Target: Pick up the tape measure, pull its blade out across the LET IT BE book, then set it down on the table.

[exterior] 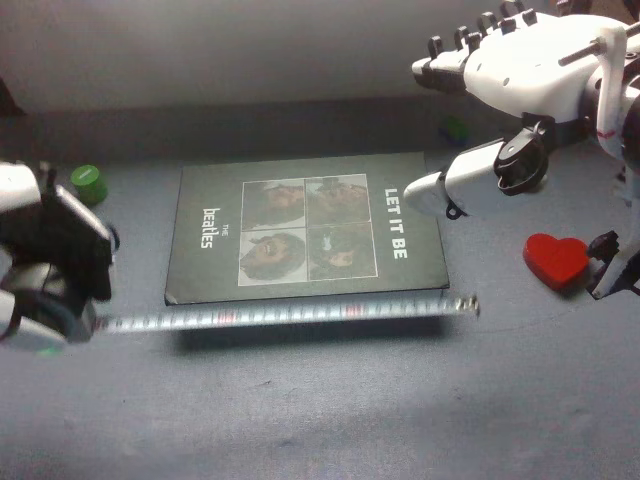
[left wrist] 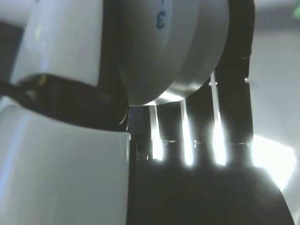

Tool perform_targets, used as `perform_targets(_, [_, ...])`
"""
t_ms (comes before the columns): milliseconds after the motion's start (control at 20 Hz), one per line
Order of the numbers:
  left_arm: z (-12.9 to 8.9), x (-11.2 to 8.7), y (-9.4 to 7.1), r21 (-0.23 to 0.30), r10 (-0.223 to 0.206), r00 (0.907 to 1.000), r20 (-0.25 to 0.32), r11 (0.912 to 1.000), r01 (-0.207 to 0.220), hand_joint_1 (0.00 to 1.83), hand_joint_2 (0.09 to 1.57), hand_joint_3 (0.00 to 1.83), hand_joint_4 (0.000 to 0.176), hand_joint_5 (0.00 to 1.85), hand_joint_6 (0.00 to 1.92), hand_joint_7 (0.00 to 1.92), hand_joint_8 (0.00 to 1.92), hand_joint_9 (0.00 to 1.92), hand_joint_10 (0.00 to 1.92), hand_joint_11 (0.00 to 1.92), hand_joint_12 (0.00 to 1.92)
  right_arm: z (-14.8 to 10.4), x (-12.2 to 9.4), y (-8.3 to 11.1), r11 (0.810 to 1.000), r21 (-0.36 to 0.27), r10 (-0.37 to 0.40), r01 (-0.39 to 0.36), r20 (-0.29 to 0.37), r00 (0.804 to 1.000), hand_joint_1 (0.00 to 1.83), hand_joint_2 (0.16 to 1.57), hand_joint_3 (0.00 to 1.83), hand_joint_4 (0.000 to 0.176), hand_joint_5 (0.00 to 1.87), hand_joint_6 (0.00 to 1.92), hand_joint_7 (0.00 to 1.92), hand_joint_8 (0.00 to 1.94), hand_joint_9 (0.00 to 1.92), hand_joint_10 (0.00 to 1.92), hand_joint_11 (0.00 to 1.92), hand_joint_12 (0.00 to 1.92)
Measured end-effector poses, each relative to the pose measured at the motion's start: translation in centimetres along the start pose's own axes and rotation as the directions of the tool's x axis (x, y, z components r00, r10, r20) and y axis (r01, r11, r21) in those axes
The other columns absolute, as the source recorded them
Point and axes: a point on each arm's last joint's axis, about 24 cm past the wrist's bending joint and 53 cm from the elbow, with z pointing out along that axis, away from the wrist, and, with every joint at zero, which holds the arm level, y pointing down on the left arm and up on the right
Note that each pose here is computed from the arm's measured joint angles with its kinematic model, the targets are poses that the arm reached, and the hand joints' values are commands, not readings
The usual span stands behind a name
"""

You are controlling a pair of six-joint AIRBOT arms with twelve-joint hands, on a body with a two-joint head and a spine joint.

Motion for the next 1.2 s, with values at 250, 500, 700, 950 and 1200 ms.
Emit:
perform_targets(250, [1.4, 2.4, 0.9, 0.045, -0.087, 0.9961, 0.016, 0.9953, 0.086, 1.39, 1.06, 0.00, 0.000, 0.97, 0.76, 1.19, 0.64, 1.03, 1.10, 1.08, 0.93, 0.0, 0.0, 0.0, 1.000, 0.000, 0.000, 0.000, 0.000, 1.000, 0.43, 1.04, 0.00, 0.000, 0.17, 0.00, 0.22, 0.01, 0.18, 0.01, 0.00, 0.51])
perform_targets(500, [1.5, 5.3, 3.1, 0.023, -0.101, 0.9943, -0.036, 0.9946, 0.102, 1.39, 1.06, 0.00, 0.000, 0.98, 0.76, 1.22, 0.62, 0.99, 1.12, 1.02, 0.93, -0.1, 0.1, 0.2, 1.000, -0.006, -0.004, 0.004, -0.001, 1.000, 0.44, 1.05, 0.00, 0.000, 0.16, 0.00, 0.20, 0.00, 0.15, 0.01, 0.00, 0.44])
perform_targets(700, [1.6, 5.5, 3.6, 0.030, -0.104, 0.9941, -0.032, 0.9940, 0.105, 1.08, 1.07, 0.00, 0.000, 0.82, 0.05, 0.90, 0.03, 0.85, 0.06, 0.61, 0.76, -0.1, 0.1, 0.3, 1.000, -0.011, -0.006, 0.006, -0.001, 1.000, 0.44, 1.05, 0.00, 0.000, 0.18, 0.00, 0.21, 0.00, 0.17, 0.00, 0.00, 0.50])
perform_targets(950, [1.8, 5.1, 3.1, 0.054, -0.118, 0.9930, -0.010, 0.9915, 0.118, 0.75, 1.05, 0.00, 0.000, 0.73, 0.00, 0.74, 0.00, 0.70, 0.00, 0.44, 0.68, -0.1, 0.1, 0.4, 1.000, -0.011, -0.005, 0.005, -0.002, 1.000, 0.42, 1.04, 0.00, 0.000, 0.18, 0.00, 0.24, 0.01, 0.20, 0.01, 0.00, 0.62])
perform_targets(1200, [1.6, 4.4, 3.4, 0.042, -0.104, 0.9945, 0.002, 0.9937, 0.104, 0.58, 0.98, 0.00, 0.000, 0.52, 0.00, 0.49, 0.00, 0.46, 0.00, 0.24, 0.71, -0.2, 0.1, 0.4, 1.000, -0.012, -0.006, 0.006, -0.002, 1.000, 0.44, 1.04, 0.00, 0.000, 0.20, 0.00, 0.24, 0.00, 0.20, 0.01, 0.00, 0.53])
